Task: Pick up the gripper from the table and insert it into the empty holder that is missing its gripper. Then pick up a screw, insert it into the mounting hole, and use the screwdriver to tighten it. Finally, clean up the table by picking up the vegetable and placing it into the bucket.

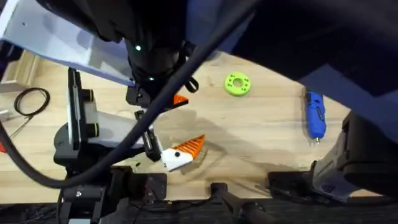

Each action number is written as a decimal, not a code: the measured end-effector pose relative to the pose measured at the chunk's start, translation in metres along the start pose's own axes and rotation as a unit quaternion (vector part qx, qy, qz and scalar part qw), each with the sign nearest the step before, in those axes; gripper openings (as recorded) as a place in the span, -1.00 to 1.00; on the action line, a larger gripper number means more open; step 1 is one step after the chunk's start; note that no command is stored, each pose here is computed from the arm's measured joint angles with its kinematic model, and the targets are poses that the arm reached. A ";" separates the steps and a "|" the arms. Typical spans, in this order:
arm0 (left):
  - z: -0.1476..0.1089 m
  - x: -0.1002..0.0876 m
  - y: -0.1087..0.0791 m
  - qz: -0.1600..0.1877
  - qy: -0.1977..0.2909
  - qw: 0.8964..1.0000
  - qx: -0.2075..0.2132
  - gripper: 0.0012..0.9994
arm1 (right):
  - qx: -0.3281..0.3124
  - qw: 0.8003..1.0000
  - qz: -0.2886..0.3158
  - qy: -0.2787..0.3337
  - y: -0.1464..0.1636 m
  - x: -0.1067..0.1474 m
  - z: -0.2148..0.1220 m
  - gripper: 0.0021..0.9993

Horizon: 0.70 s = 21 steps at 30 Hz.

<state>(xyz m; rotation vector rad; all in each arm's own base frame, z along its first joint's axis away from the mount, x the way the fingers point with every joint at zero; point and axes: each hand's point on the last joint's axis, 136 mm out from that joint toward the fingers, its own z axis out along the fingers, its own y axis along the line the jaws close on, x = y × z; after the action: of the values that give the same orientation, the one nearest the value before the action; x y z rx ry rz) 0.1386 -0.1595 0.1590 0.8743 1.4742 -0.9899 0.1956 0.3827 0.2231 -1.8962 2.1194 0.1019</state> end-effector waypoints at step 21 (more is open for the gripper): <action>0.000 0.000 0.000 -0.005 0.000 1.000 0.000 0.97 | -0.012 1.000 0.024 0.015 0.000 0.006 0.003 -0.99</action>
<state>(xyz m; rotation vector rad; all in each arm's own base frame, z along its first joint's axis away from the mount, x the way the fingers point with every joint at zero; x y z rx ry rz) 0.1386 -0.1595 0.1588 0.8676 1.4804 -0.9975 0.1952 0.3774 0.2182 -1.8708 2.1938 0.1101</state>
